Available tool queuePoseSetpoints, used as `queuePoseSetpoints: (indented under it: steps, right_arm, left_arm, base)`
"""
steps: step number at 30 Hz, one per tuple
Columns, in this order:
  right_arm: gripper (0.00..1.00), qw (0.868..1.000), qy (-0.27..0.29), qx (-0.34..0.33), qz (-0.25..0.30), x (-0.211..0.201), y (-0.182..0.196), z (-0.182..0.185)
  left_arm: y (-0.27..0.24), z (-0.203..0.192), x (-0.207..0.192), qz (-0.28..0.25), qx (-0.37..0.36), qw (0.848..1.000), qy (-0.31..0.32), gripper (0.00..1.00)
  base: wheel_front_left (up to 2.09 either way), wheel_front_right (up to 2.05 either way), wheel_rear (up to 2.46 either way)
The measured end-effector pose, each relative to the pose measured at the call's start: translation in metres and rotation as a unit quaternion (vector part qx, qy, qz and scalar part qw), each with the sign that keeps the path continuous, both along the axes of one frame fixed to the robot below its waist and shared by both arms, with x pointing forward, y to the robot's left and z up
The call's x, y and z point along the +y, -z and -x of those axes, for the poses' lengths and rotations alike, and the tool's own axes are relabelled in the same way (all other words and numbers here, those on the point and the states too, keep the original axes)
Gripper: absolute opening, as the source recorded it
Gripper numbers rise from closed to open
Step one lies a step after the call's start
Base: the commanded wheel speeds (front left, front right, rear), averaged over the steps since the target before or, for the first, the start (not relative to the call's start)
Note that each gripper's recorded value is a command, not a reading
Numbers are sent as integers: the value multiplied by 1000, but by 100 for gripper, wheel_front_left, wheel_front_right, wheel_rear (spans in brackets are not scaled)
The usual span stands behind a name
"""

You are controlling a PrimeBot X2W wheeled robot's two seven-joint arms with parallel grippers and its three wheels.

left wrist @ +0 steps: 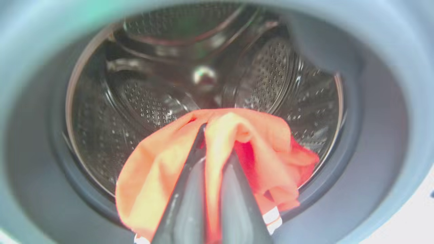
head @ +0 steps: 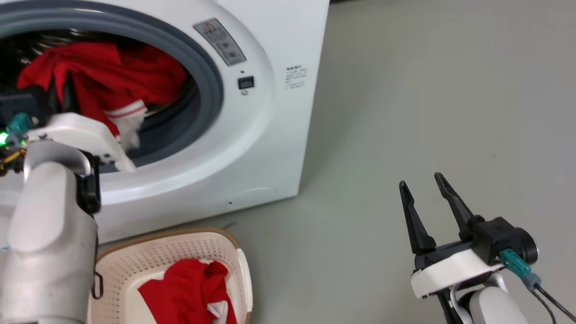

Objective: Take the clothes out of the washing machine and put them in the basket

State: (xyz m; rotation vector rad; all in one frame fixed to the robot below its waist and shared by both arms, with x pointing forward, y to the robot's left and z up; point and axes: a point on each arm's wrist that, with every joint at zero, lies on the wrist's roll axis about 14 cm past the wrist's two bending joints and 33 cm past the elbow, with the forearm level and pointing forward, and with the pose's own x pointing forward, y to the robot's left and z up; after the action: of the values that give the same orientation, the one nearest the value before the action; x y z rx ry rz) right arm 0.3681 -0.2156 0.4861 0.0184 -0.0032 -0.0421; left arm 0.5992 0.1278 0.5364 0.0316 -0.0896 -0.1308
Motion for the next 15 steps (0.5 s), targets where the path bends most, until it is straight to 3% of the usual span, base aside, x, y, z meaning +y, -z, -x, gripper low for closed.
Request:
queuePoseSetpoints:
  steps: [7, 15]
  right_arm:
    - [100, 1000, -17, -21, -5, 12, -16, 9]
    - [100, 999, -43, -31, 2, 29, -28, 16]
  left_arm:
    - [-44, 63, 13, 26, -73, 997, -6, 0]
    - [-46, 150, 23, 53, -95, 994, -21, 0]
  base:
    - [0, 0, 0]
    - [0, 0, 0]
